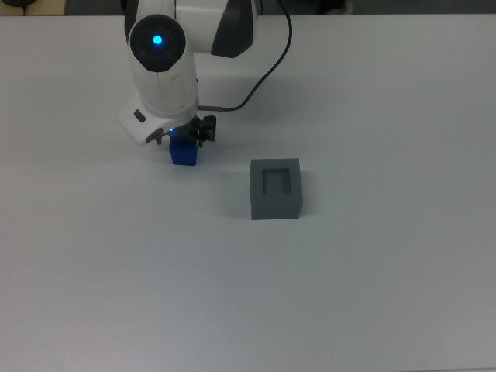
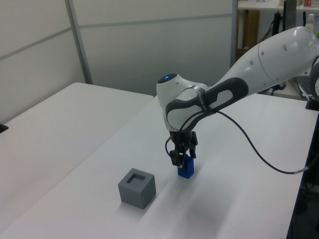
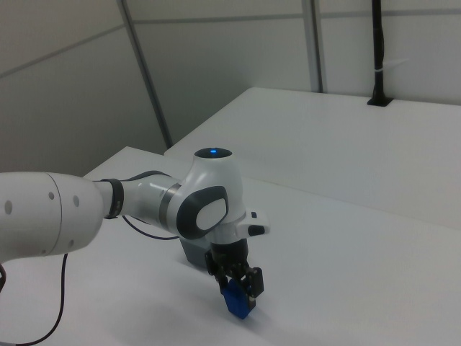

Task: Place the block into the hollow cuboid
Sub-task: 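Lift the blue block and carry it over the grey hollow cube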

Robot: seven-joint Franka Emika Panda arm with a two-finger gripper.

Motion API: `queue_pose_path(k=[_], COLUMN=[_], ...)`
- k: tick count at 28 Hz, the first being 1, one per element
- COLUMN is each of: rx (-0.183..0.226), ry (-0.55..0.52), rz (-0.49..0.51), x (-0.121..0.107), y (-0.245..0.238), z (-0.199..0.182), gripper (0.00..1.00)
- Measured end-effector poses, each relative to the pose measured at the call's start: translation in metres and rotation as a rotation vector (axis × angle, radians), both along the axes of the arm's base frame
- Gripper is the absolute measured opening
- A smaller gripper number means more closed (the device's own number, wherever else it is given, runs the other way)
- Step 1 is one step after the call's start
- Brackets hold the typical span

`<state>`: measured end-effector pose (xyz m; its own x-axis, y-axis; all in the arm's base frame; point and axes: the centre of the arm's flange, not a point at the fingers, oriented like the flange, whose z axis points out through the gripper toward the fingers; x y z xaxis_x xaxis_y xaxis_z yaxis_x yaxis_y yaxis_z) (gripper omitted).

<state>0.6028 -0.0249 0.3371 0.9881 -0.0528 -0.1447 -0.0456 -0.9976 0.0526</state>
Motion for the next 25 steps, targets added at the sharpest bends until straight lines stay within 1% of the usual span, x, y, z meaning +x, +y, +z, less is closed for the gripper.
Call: queue_pose_path(k=[1, 3, 4, 7, 8, 11, 13, 16, 17, 22, 25], rx=[0.000, 0.000, 0.001, 0.001, 0.000, 0.000, -0.001, -0.005, -0.006, -0.006, -0.002], ry=[-0.002, -0.005, -0.005, -0.007, -0.009, -0.006, 0.001, 0.016, 0.013, -0.052, -0.082], rz=[-0.003, -0.002, -0.002, -0.006, -0.009, -0.011, -0.013, -0.016, -0.018, -0.012, 0.014], x=[0.000, 0.001, 0.001, 0.002, 0.002, 0.002, 0.004, 0.007, 0.010, 0.021, 0.027], y=[0.001, 0.003, 0.004, 0.008, 0.008, 0.009, 0.008, 0.007, 0.007, 0.012, 0.027], z=[0.001, 0.002, 0.002, 0.003, 0.004, 0.008, 0.021, 0.048, 0.066, 0.118, 0.133], gripper=[0.78, 0.73, 0.66, 0.54, 0.52, 0.51, 0.51, 0.51, 0.51, 0.51, 0.51])
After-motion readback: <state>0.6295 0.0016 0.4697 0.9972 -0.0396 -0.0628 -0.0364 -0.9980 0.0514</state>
